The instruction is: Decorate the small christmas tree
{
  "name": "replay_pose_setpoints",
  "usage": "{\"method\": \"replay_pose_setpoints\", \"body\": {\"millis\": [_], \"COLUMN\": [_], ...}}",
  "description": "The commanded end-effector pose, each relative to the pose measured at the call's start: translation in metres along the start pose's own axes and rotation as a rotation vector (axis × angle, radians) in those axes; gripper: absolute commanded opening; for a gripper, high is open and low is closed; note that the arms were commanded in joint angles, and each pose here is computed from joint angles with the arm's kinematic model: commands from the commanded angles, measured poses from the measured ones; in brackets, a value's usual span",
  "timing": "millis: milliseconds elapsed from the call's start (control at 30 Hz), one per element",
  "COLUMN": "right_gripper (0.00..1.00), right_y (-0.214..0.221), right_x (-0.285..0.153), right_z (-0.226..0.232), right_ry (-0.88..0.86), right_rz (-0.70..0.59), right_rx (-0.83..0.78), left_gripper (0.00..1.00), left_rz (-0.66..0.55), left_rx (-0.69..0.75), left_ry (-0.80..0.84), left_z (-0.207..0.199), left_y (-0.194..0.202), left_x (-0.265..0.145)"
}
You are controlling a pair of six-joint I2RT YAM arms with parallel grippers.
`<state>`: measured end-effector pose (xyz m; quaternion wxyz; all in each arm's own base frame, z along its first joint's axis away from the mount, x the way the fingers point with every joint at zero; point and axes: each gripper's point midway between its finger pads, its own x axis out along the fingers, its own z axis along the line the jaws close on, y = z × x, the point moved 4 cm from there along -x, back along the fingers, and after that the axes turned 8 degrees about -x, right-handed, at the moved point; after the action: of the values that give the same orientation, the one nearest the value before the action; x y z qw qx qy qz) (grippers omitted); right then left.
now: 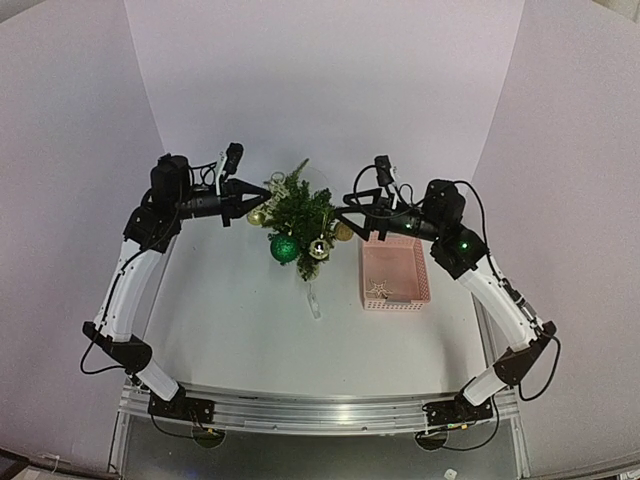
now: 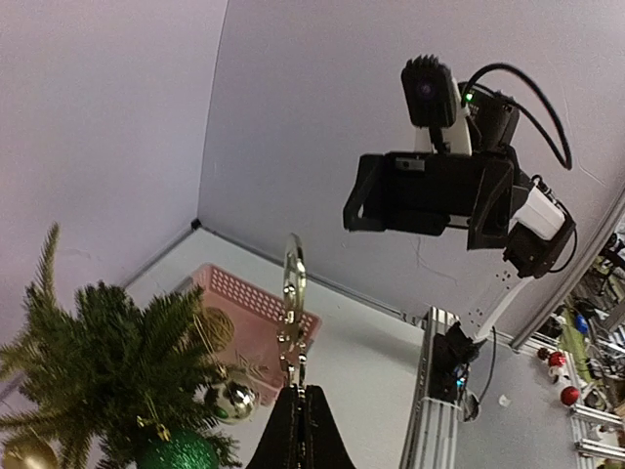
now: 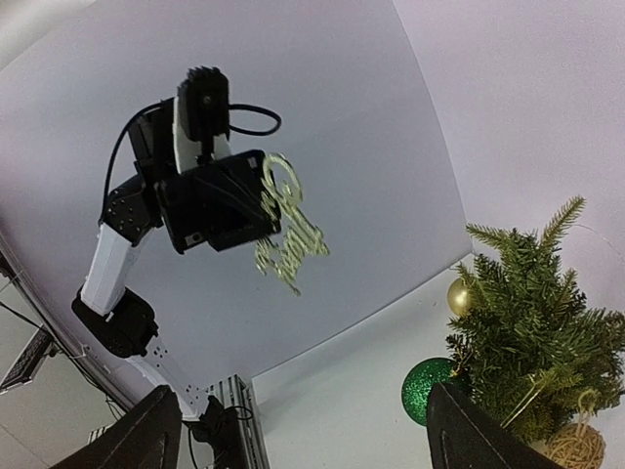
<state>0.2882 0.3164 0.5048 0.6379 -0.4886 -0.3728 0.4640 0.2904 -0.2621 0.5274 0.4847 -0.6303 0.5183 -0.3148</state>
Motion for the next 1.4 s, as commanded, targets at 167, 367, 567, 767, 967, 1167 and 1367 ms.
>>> {"method": "replay_pose_setpoints", "body": {"millis": [167, 367, 567, 767, 967, 1167, 1367], "right_gripper": [0.8, 0.74, 0.67, 0.67, 0.61, 0.46, 0.15], "right_y": [0.002, 0.009, 0.023, 0.021, 0.022, 0.014, 0.012], "right_x": [0.052, 0.082, 0.103, 0.12, 0.129, 0.133, 0.135], "right_z": [0.015, 0.013, 0.027, 0.039, 0.048, 0.053, 0.053], "right_ry": [-0.223, -0.315, -0.427, -0.488, -0.529, -0.571, -0.587], "right_rz": [-0.173, -0.235, -0.212, -0.242, -0.254, -0.275, -0.276], "right_rx": [0.046, 0.082, 0.103, 0.084, 0.072, 0.055, 0.066], "left_gripper": [0.0, 0.0, 0.0, 0.0, 0.0, 0.0, 0.0], "left_rz": [-0.217, -0.245, -0.291, -0.3, -0.299, -0.298, -0.301], "left_rx": [0.087, 0.101, 0.109, 0.09, 0.089, 0.083, 0.084], "left_ry": [0.178, 0.173, 0.176, 0.182, 0.183, 0.182, 0.178], "left_z": [-0.043, -0.044, -0.044, -0.041, -0.04, -0.039, -0.039], "left_y": [-0.009, -0.008, -0.013, -0.013, -0.012, -0.012, -0.012], "left_x": [-0.027, -0.03, -0.031, -0.029, -0.028, -0.027, -0.028]}}
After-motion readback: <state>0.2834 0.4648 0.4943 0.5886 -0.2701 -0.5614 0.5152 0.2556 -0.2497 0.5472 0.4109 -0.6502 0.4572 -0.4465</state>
